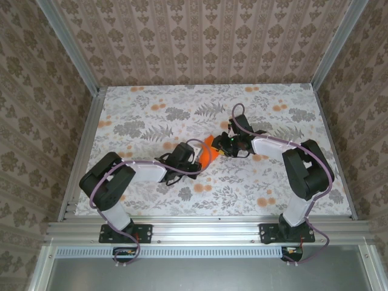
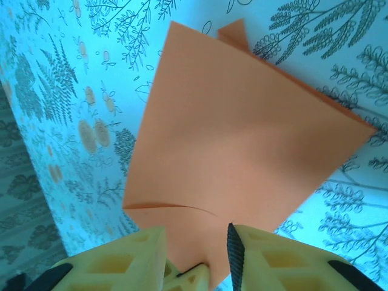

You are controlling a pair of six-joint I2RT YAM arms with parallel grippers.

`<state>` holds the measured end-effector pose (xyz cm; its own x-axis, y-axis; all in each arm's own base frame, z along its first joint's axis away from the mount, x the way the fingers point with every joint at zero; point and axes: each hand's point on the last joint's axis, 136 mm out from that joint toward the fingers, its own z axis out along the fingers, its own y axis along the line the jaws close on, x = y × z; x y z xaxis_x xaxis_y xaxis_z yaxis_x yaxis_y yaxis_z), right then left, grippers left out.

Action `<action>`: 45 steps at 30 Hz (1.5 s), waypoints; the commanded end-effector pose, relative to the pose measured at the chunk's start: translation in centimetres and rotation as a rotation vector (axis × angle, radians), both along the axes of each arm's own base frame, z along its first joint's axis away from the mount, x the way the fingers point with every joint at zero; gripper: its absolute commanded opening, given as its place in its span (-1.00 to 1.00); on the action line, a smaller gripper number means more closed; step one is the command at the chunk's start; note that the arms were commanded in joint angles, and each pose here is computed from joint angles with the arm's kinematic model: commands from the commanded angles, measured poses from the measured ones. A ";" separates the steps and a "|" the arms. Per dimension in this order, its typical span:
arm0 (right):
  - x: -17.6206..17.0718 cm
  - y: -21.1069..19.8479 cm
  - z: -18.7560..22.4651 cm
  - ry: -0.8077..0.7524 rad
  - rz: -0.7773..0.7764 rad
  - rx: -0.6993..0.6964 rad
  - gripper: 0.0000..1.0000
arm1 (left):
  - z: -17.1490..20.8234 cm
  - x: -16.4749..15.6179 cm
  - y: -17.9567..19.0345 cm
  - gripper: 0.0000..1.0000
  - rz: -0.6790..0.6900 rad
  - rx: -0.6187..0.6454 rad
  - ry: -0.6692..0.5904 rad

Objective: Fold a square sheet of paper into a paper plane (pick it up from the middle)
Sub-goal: Fold the wing for the fifth time at the center of the table.

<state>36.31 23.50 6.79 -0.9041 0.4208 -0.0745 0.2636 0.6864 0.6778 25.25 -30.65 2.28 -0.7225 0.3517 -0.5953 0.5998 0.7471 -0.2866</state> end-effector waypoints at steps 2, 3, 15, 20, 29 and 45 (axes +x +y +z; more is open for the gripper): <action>-0.7 0.5 0.5 0.073 -0.039 0.067 -0.16 | -0.3 -0.6 0.0 -0.96 -0.143 0.143 -0.112; -0.6 0.6 0.4 0.085 -0.046 0.075 -0.11 | -0.4 -0.7 0.0 -0.97 -0.157 0.161 -0.129; -1.6 1.9 -0.7 0.192 -0.056 0.112 0.19 | -1.9 -0.8 -0.7 -1.00 -0.257 0.336 -0.245; -2.2 1.6 -1.8 0.235 -0.061 0.079 0.07 | -1.9 -0.8 -0.8 -1.00 -0.260 0.344 -0.259; -2.0 1.0 -1.4 0.223 -0.064 0.031 -0.36 | -2.0 -0.9 -0.6 -1.00 -0.262 0.371 -0.267; -1.6 0.3 -0.5 0.071 0.015 0.013 -0.85 | 0.7 -1.8 -0.9 -0.13 -0.174 0.148 -0.118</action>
